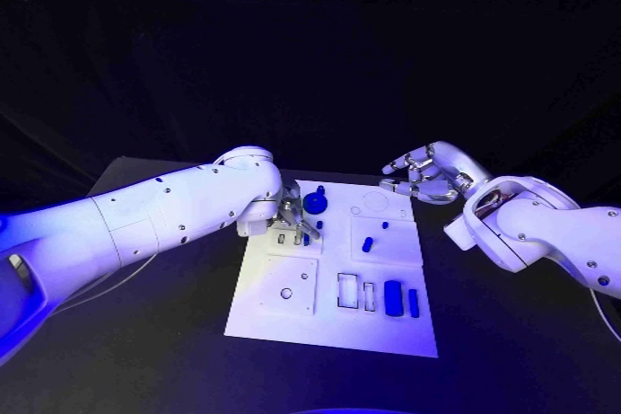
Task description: Assemble the parts on the task board
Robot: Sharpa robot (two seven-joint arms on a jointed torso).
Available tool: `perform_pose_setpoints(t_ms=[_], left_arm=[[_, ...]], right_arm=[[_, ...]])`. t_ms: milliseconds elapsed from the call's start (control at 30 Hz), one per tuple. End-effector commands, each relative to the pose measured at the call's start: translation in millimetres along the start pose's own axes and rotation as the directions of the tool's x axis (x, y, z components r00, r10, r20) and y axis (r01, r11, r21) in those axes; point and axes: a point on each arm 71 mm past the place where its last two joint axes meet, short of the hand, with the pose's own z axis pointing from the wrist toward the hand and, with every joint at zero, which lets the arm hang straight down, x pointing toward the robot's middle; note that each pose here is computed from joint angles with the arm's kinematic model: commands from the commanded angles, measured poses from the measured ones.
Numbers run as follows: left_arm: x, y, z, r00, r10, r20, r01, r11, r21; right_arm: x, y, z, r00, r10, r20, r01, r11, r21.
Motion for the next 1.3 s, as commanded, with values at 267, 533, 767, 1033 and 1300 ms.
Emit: perform_pose_setpoints(t_ms=[267,533,767,1033,1300], left_arm=[[1.2,-1.7,0.5,1.000,0.015,-0.014,-0.015,1.000,0.000],[2.1,-2.4,0.7,0.999,-0.010,-0.031,0.011,1.000,0.016],[2.6,-3.0,0.7,0.999,-0.015,-0.041,0.016,1.000,0.027],[1.6,0.1,0.7,0.999,-0.028,-0.037,0.029,0.999,0.026],[-0.4,7.2,-1.4,0.997,-0.076,-0.017,0.076,0.997,0.033]], right_arm=[[1.8,0,0.3,1.000,-0.002,-0.014,0.002,1.000,-0.002],[2.9,-1,0.3,1.000,-0.002,-0.019,0.002,1.000,0.004],[3.3,-2,0.1,1.000,-0.002,-0.021,0.002,1.000,0.007],[3.4,-2,-0.1,1.000,-0.002,-0.023,0.002,1.000,0.008],[3.3,-3,-0.3,1.000,-0.002,-0.022,0.002,1.000,0.009]])
